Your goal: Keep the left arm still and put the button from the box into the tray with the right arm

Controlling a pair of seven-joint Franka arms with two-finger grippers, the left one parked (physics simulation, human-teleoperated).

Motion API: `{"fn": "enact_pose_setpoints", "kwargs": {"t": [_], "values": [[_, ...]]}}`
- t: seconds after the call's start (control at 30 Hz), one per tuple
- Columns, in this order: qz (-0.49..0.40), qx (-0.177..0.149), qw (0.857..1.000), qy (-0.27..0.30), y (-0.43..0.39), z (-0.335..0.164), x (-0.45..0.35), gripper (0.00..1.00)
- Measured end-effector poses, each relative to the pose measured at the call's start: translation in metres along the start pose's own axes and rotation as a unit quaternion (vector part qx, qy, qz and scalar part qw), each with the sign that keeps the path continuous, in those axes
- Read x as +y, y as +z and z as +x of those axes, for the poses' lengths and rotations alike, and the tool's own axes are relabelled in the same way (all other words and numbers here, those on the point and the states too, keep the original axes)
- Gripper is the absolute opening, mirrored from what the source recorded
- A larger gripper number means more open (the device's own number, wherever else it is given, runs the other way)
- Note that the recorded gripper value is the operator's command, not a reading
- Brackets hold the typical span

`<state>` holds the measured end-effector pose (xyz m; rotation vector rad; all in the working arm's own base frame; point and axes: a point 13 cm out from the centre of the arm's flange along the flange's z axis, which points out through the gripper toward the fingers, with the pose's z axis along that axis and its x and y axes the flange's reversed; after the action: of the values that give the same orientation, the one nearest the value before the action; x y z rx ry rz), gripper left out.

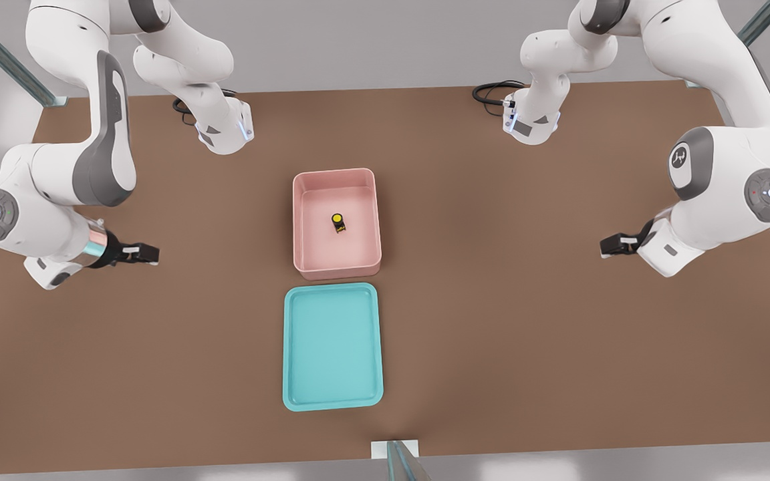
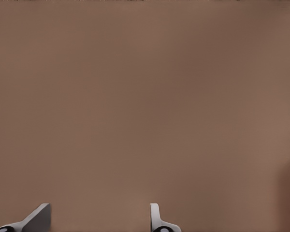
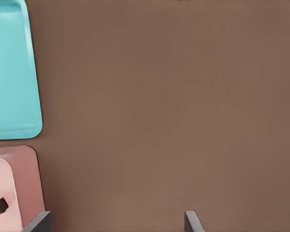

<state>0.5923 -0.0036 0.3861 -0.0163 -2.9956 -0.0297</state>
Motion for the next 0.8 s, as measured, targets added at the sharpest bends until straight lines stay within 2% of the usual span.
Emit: {"fn": "enact_pose_setpoints", "kwargs": {"t": [0.07, 0.1, 0.2, 0.23, 0.3, 0.4, 0.53, 0.7, 0.8], "values": [[0.001, -0.006, 1.0, -0.006, -0.002, -0.003, 0.011, 1.0], [0.003, -0.008, 1.0, -0.024, -0.003, -0.003, 0.041, 1.0], [0.018, -0.007, 0.993, -0.119, 0.011, 0.023, 0.196, 1.0], [0.023, -0.001, 0.991, -0.133, 0.023, 0.033, 0.231, 1.0], [0.026, 0.023, 0.991, -0.129, 0.066, 0.063, 0.253, 1.0], [0.023, 0.052, 0.994, -0.09, 0.138, 0.111, 0.24, 1.0], [0.015, 0.034, 0.997, -0.063, 0.175, 0.138, 0.263, 1.0], [0.014, 0.007, 0.997, -0.076, 0.217, 0.178, 0.35, 1.0], [0.018, 0.005, 0.997, -0.072, 0.258, 0.205, 0.378, 1.0]]}}
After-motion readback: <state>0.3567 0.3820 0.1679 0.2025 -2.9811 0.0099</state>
